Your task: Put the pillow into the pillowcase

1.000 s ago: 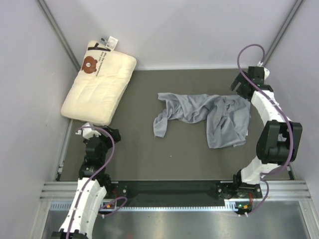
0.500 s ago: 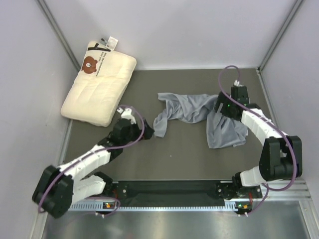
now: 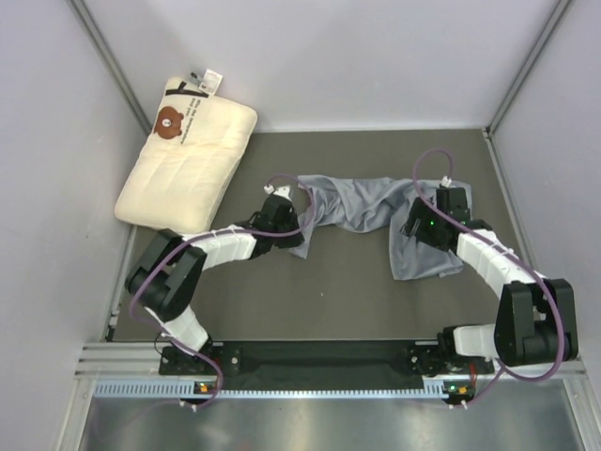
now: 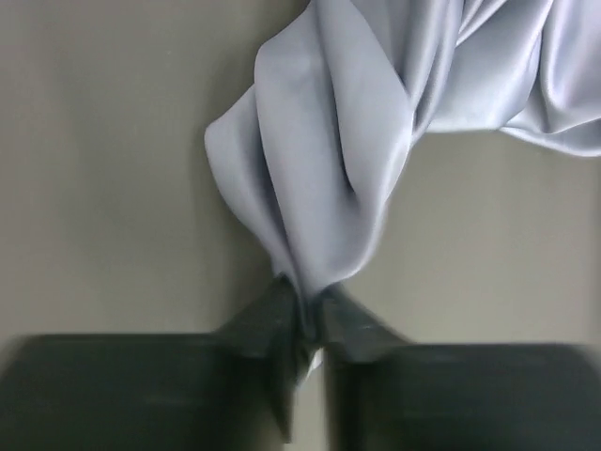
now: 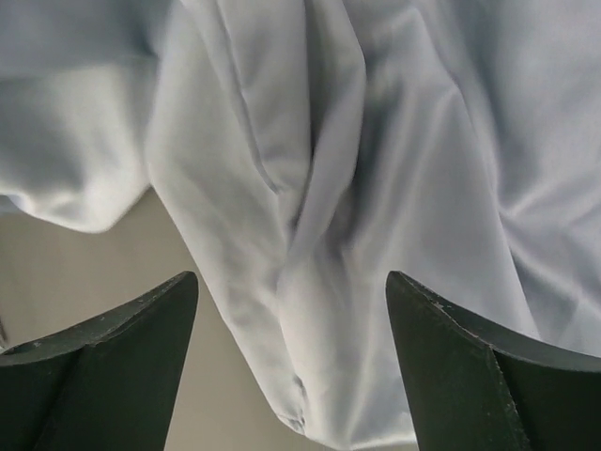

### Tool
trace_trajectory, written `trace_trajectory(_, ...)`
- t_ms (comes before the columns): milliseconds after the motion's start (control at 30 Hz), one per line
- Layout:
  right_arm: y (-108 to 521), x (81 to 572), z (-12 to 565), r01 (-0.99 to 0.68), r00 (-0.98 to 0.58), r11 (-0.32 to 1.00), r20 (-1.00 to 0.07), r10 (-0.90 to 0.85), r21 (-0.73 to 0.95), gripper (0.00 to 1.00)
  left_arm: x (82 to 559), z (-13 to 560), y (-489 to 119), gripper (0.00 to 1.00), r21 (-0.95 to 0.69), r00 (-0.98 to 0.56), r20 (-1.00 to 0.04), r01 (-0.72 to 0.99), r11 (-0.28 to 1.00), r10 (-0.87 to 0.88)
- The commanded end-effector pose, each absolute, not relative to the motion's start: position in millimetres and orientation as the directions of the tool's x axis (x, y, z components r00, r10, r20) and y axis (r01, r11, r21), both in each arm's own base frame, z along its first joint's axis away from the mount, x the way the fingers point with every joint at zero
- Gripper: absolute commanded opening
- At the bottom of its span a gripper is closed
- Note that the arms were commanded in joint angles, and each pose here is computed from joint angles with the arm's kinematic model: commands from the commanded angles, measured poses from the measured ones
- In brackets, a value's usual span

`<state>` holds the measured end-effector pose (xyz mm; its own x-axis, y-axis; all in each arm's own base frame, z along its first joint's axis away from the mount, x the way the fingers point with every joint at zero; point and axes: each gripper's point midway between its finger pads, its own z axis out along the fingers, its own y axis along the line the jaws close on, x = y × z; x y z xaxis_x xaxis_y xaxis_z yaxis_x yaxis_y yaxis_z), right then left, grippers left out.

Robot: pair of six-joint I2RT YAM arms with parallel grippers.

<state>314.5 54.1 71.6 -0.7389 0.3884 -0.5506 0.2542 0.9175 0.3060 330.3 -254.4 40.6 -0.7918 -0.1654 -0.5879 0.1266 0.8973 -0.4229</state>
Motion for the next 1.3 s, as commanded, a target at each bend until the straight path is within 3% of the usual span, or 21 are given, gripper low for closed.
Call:
trace_trajectory(0, 61, 306, 67, 0.26, -0.734, 0.903, -0.537, 0.415, 0.342, 0.81, 336, 70, -239, 0.05, -0.42, -0.787, -0.589, 0.101, 0.902, -0.185)
trace_trajectory(33, 62, 300, 62, 0.261, -0.743, 0.902, -0.525, 0.415, 0.344, 0.81, 342, 80, -226, 0.0, -0.41, -0.765, -0.608, 0.073, 0.909, -0.213)
trace_trajectory(200, 85, 282, 53, 0.213, -0.773, 0.922, -0.521, 0.361, 0.323, 0.68, 365, 153, -170, 0.0, -0.574, -0.703, -0.599, 0.045, 0.817, -0.383)
trace_trajectory(400, 85, 270, 29, 0.266, -0.802, 0.923, -0.468, 0.371, 0.277, 0.24, 367, 187, -157, 0.0, -0.564, -0.719, -0.59, 0.041, 0.825, -0.367)
trace_trajectory(467, 79, 264, 24, 0.293, -0.797, 0.918, -0.463, 0.388, 0.266, 0.01, 366, 189, -147, 0.0, -0.577, -0.731, -0.565, 0.018, 0.817, -0.383)
trace_trajectory(633, 43, 264, 32, 0.397, -0.723, 0.868, -0.481, 0.496, 0.299, 0.0, 354, 177, -114, 0.0, -0.601, -0.759, -0.482, -0.076, 0.795, -0.437)
trace_trajectory(967, -40, 261, 63, 0.606, -0.505, 0.727, -0.549, 0.666, 0.324, 0.0, 295, 147, -59, 0.0, -0.433, -0.716, -0.537, -0.218, 0.874, -0.445)
trace_trajectory(1000, -45, 261, 66, 0.616, -0.489, 0.716, -0.553, 0.674, 0.328, 0.03, 289, 144, -58, 0.03, -0.43, -0.723, -0.53, -0.221, 0.875, -0.443)
trace_trajectory(1033, -42, 265, 71, 0.591, -0.503, 0.733, -0.556, 0.662, 0.338, 0.22, 284, 141, -58, 0.34, -0.424, -0.729, -0.527, -0.221, 0.878, -0.438)
trace_trajectory(1067, -38, 267, 75, 0.549, -0.533, 0.763, -0.56, 0.634, 0.341, 0.33, 278, 140, -56, 0.54, -0.415, -0.726, -0.532, -0.226, 0.881, -0.436)
trace_trajectory(1133, -24, 276, 90, 0.454, -0.556, 0.799, -0.575, 0.6, 0.395, 0.75, 270, 149, -55, 0.8, -0.397, -0.708, -0.562, -0.224, 0.89, -0.428)
trace_trajectory(1267, 20, 289, 134, 0.165, -0.571, 0.878, -0.682, 0.457, 0.45, 0.85, 270, 178, -54, 0.89, -0.402, -0.648, -0.63, -0.199, 0.894, -0.428)
